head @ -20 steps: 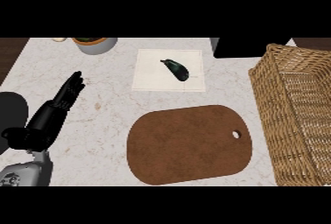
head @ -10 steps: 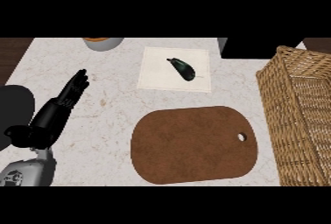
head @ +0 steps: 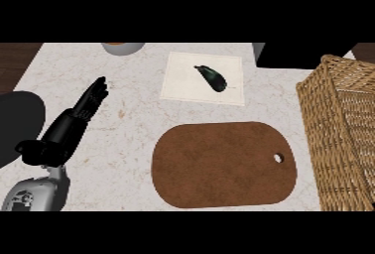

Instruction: Pick the cupcake from the cutting board and place it in the basket

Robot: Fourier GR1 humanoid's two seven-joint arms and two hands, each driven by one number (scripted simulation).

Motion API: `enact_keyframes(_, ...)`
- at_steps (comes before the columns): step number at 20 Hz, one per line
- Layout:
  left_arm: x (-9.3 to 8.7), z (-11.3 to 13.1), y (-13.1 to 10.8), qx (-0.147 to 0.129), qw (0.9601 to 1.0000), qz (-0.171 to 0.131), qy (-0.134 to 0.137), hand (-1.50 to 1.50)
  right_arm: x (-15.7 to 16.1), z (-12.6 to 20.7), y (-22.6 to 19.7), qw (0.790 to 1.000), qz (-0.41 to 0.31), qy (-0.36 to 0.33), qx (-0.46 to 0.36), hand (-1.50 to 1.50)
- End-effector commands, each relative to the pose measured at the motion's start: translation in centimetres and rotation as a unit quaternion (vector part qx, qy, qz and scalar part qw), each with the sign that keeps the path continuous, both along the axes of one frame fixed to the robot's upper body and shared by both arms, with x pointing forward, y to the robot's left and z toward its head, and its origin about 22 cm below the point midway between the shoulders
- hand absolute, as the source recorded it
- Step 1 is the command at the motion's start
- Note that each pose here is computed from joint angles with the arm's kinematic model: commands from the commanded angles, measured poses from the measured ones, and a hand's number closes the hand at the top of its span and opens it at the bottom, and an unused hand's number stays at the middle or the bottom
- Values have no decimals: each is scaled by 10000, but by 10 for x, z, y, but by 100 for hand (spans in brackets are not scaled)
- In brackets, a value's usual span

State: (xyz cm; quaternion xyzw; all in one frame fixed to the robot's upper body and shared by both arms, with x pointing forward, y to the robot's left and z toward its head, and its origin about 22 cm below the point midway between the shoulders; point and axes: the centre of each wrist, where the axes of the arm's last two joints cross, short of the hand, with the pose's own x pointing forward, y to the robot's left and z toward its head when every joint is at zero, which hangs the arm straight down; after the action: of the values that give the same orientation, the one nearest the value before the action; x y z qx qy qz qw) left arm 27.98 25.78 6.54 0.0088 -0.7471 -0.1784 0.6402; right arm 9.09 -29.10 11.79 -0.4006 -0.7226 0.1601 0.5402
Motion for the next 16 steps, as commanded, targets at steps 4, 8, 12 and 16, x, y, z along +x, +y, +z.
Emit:
enact_keyframes(4, 3, -4, -6, -57, 9999, 78, 38, 0, 40, 72, -29, 9969, -246, -144, 738, 150)
enact_keyframes(8, 3, -5, 1, -7, 9999, 73, 78, 0, 85, 93, -88, 9953, -301, -41, 920, 150)
enact_keyframes(12, 3, 1, 16, 13, 9998, 185, -33, 0, 120, 77, -106, 9952, -253, 198, 926, 150)
enact_keyframes(16, 8, 0, 11, 52, 9998, 157, 71, 0, 144, 57, -119, 9963, -329, -20, 793, 150)
